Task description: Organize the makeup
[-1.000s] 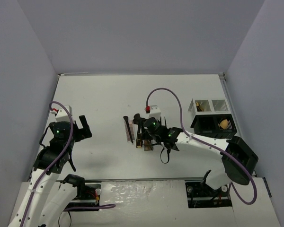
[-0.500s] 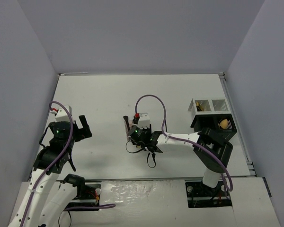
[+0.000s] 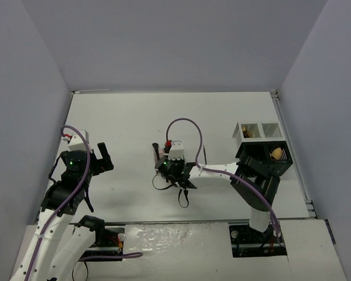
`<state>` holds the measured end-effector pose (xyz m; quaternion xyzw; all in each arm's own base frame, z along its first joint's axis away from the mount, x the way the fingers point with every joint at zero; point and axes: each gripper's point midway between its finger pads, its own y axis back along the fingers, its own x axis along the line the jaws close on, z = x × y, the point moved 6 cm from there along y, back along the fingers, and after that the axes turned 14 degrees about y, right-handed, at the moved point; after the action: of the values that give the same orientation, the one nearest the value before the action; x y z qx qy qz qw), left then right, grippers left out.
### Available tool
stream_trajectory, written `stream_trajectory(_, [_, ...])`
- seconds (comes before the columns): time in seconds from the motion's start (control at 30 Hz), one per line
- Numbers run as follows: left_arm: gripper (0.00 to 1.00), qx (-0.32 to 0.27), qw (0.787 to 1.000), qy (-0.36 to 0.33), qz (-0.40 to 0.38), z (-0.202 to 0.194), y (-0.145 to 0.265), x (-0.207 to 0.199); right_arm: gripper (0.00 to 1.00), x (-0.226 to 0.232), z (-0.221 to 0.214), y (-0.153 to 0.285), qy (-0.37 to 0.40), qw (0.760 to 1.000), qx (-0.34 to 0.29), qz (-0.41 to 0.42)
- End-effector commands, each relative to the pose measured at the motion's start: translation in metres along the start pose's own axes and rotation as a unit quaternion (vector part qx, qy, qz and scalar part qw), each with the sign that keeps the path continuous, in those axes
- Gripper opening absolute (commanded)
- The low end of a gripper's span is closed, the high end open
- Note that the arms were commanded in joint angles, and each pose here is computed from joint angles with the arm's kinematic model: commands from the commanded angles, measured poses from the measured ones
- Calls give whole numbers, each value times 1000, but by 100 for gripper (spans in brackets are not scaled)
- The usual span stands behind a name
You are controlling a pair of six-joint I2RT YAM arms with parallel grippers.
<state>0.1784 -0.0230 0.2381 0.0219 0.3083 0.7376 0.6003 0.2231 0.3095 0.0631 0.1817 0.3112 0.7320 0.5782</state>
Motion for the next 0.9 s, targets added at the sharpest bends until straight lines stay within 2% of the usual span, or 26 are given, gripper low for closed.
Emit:
stream_trajectory(0.0, [97,-20,1000,13,-12,12,1,-7,26,3,20,6,-24,999,-37,-16])
stream_trajectory(0.17, [97,-20,1000,13,-14,12,1,-7,3,0,41,22,-30,998,-63,-8])
stream_trajectory(0.33, [97,-20,1000,13,-14,12,1,-7,0,-3,77,51,-32,994,-106,18])
stream_trajectory(0.5, [97,-20,1000,13,-13,12,1,-7,0,-35,122,93,-38,984,-173,11])
stream_trajectory(0.67, [97,-21,1000,14,-14,12,1,-7,0,-129,149,107,-74,971,-212,-76])
stream_trajectory(0.87, [97,-21,1000,15,-17,12,2,-7,0,-268,164,117,-139,937,-241,-210])
